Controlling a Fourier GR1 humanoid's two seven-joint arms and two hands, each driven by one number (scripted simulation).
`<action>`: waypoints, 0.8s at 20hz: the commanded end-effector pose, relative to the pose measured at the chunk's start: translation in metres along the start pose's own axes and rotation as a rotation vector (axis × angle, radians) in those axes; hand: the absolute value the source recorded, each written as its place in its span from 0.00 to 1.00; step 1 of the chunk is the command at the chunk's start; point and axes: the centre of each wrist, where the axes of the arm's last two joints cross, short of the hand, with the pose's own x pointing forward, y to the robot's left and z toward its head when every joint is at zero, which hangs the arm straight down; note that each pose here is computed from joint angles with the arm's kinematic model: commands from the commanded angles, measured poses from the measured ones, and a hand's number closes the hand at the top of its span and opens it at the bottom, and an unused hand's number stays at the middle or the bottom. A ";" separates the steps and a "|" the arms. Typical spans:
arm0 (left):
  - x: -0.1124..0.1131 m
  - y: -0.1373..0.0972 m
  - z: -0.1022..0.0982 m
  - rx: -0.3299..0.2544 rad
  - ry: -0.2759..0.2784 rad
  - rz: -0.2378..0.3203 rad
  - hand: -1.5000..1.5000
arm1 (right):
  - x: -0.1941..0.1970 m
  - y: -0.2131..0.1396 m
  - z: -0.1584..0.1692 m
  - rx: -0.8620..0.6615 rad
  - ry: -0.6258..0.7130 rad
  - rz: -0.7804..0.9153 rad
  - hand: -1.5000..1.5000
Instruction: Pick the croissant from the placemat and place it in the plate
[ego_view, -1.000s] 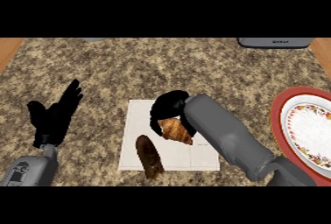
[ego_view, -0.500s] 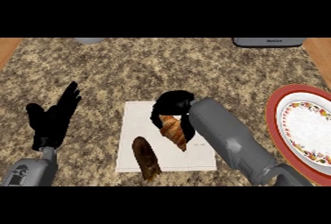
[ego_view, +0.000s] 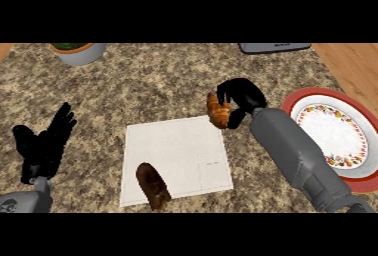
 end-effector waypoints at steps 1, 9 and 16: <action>-0.005 0.007 0.005 0.019 0.013 0.009 0.50 | -0.005 -0.029 0.003 -0.341 0.161 -0.002 1.00; 0.003 0.012 0.004 0.006 -0.008 0.008 0.50 | -0.007 -0.065 0.019 -0.699 0.363 -0.010 1.00; 0.001 0.006 0.014 -0.007 -0.024 0.022 0.50 | -0.039 -0.091 0.081 -0.816 0.501 -0.093 1.00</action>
